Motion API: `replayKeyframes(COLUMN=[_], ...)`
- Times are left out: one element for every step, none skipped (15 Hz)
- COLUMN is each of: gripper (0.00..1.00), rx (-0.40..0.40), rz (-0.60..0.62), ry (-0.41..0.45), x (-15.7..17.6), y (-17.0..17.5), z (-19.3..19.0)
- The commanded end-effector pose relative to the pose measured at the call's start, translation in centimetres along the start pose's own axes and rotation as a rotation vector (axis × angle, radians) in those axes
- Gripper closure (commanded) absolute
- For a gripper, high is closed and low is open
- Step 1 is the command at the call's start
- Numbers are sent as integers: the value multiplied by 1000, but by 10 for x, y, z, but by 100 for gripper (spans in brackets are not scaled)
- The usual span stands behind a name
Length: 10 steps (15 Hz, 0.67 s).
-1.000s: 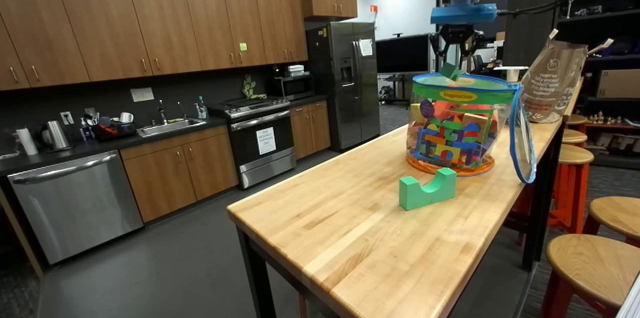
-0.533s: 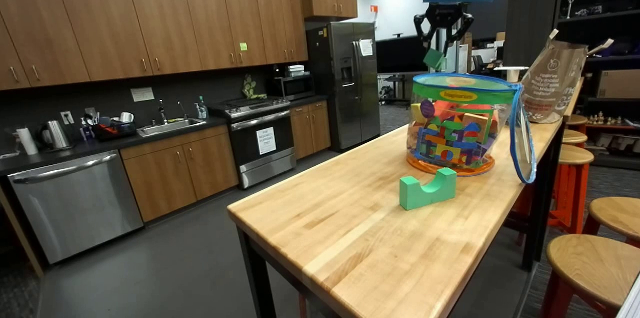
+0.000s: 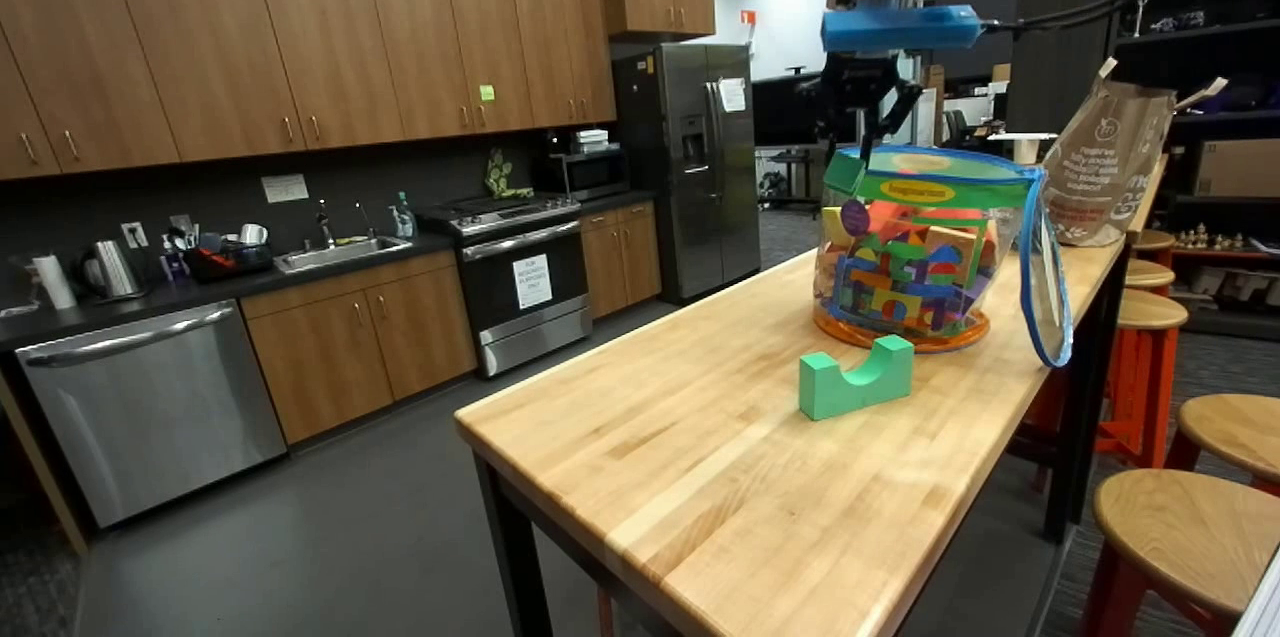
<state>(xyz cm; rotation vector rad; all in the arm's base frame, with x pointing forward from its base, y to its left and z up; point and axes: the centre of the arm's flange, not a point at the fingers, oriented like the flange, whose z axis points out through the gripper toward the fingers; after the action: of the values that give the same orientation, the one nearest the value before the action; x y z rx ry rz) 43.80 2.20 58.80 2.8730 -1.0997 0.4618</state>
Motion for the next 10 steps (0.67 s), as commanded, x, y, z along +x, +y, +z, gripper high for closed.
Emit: replayKeyframes(gripper=[85, 85, 85, 85, 85, 85, 85, 85, 85, 85], rx=[-27, -49, -61, -75, -88, -104, -122, -136, -150, -160], rz=[-2, 17, 28, 48, 61, 81, 109, 140, 169, 197], ry=[-47, -48, -58, -67, -71, -66, -56, -52, -44, -44], x=[-23, -28, -33, -38, -45, -51, -55, -59, -63, -67], y=[-1, -2, -3, -3, -3, -3, -3, -3, -3, -4], z=[23, 30, 35, 42, 47, 52, 58, 63, 67, 71])
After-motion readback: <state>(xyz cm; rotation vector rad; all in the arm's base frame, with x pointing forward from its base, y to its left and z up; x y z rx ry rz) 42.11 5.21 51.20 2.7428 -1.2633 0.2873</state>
